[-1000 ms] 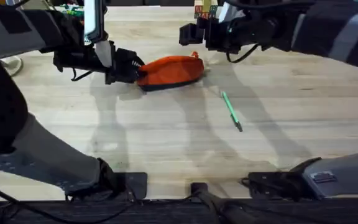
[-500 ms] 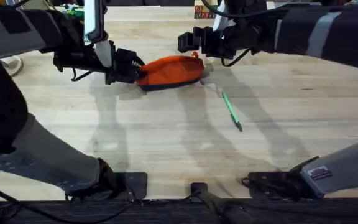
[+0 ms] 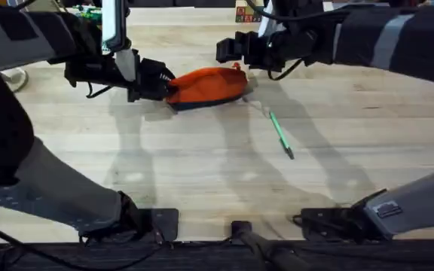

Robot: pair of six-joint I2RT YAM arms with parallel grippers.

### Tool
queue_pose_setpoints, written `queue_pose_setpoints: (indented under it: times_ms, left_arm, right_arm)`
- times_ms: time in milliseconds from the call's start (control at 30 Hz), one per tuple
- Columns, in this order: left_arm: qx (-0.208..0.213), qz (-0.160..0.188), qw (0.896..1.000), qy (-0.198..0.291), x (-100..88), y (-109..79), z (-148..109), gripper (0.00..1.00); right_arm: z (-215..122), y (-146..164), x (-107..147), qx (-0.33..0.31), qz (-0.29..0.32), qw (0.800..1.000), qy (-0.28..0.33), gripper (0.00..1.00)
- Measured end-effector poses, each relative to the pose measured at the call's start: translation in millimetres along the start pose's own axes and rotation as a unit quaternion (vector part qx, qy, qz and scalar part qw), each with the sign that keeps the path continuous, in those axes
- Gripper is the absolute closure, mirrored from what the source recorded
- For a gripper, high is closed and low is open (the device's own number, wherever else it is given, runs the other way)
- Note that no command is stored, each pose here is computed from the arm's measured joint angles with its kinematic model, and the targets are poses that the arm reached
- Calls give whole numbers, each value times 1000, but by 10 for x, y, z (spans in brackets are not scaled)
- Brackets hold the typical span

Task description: Unzip the bag, pick up the pens from the table one at a time and place them inside, then zip the bag closed.

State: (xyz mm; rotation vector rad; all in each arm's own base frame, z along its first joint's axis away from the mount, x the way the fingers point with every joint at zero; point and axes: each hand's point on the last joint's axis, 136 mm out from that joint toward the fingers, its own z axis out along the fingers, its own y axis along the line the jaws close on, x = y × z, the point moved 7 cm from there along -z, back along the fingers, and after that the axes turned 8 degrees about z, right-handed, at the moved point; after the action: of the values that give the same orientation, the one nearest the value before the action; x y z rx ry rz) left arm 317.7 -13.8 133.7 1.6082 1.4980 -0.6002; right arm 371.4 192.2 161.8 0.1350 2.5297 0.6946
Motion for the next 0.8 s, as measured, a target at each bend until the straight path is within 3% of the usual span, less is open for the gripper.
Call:
queue_pose_setpoints:
  times_ms: [400, 500, 800]
  left_arm:
    - [0, 0, 1000, 0, 0, 0, 0, 959]
    - [0, 0, 1000, 0, 0, 0, 0, 959]
    - [0, 0, 1000, 0, 0, 0, 0, 959]
  right_arm:
    - [27, 87, 73, -6, -8, 1000, 8, 82]
    - [71, 63, 92, -2, -5, 1000, 13, 155]
    - [99, -4, 71, 15, -1, 1000, 6, 521]
